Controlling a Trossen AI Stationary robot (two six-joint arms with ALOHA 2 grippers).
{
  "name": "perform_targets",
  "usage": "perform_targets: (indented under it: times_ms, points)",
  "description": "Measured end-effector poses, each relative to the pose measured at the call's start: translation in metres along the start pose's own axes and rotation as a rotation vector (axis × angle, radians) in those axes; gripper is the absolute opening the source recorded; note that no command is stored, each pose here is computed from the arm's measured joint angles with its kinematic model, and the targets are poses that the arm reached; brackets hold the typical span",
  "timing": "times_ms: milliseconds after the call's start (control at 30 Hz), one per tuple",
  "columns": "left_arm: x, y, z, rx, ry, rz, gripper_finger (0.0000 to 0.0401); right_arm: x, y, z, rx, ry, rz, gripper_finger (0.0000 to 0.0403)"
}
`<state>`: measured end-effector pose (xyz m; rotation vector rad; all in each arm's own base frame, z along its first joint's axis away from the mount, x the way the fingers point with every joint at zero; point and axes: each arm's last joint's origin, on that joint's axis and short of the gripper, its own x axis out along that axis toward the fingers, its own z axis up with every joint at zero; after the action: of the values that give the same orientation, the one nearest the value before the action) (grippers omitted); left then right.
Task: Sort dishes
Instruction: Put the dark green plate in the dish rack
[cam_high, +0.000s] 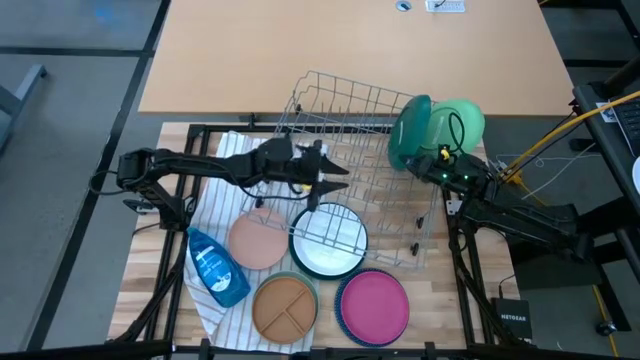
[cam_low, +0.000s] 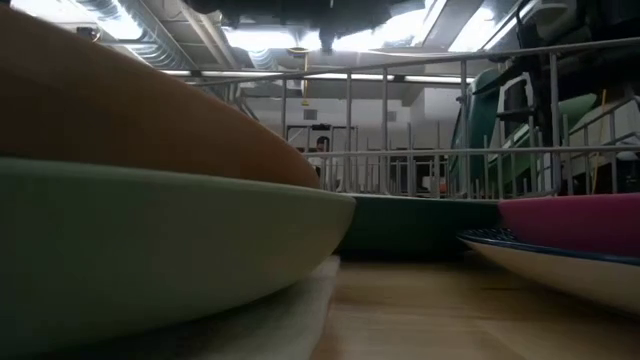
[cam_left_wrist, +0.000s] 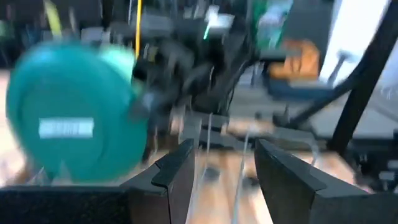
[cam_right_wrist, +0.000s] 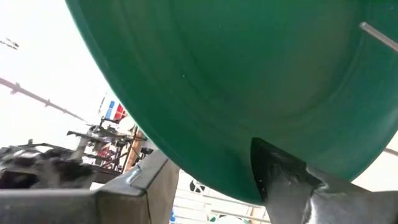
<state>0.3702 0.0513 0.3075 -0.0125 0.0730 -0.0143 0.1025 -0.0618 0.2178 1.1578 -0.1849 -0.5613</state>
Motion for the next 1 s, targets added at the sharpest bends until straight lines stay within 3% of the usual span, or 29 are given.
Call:
perform_targets:
  times_ms: [133, 233, 433, 767, 1000]
  points:
    - [0.011, -0.006, 0.005, 0.03, -0.174, 0.006, 0.0156, 0.0, 0.0, 0.0, 0.023, -0.01, -0.005, 0.02]
    - [0.021, -0.009, -0.003, 0.035, -0.224, -0.003, 0.0156, 0.0, -0.001, 0.001, 0.057, -0.049, -0.022, 0.02]
    - [0.036, -0.011, -0.031, 0.021, -0.142, -0.016, 0.0156, 0.0, 0.0, 0.004, 0.062, -0.12, -0.03, 0.02]
    - [0.037, -0.012, -0.031, 0.037, -0.136, -0.016, 0.0156, 0.0, 0.002, 0.005, 0.063, -0.145, -0.017, 0.02]
    - [0.037, -0.012, -0.031, 0.037, -0.135, -0.016, 0.0156, -0.001, -0.003, 0.006, 0.271, -0.214, -0.066, 0.02]
